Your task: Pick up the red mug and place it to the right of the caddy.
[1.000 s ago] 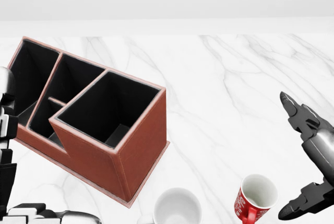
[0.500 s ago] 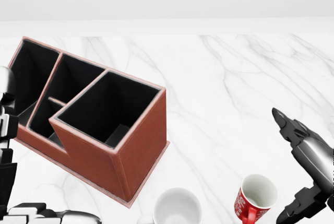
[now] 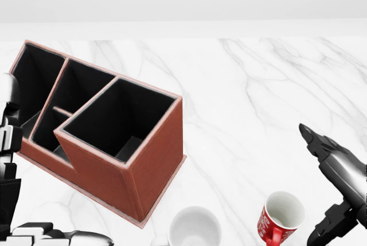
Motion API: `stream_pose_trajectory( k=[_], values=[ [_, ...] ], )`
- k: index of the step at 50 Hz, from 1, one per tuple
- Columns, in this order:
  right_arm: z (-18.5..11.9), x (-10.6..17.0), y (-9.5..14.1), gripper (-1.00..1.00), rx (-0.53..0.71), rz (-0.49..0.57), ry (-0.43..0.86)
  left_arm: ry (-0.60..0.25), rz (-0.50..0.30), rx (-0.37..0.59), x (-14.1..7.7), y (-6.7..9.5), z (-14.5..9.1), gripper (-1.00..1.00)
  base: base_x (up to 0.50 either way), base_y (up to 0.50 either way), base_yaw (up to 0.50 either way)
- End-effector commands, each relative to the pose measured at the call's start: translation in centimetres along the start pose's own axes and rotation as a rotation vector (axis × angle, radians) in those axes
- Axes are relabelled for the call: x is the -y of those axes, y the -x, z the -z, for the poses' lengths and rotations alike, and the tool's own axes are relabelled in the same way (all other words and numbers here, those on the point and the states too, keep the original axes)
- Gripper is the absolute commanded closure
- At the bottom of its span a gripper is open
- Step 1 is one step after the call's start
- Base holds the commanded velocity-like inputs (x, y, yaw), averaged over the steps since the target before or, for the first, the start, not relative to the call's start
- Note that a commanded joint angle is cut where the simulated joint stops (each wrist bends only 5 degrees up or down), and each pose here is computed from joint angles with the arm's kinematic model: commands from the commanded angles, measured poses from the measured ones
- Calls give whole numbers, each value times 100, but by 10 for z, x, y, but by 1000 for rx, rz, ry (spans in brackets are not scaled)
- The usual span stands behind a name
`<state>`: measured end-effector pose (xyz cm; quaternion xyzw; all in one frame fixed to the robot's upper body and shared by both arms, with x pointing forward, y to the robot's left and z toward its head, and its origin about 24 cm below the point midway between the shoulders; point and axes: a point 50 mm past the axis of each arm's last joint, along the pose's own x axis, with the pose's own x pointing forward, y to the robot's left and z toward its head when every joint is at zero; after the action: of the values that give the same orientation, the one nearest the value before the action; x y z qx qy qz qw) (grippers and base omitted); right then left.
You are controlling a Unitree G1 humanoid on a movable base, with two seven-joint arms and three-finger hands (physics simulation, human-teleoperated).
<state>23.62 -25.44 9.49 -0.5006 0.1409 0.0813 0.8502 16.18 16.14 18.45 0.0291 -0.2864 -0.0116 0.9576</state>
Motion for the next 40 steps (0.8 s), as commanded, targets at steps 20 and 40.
stream_pose_trajectory(
  k=[20, 40],
  values=[
    [-4, -7, -19, -100, -1, -69, 23, 0, 0, -6, 0, 0, 1, -100, 0, 0, 0],
    [-2, -15, -24, -100, -34, -104, 62, -2, 0, 1, 0, 0, 0, -100, 0, 0, 0]
  ],
)
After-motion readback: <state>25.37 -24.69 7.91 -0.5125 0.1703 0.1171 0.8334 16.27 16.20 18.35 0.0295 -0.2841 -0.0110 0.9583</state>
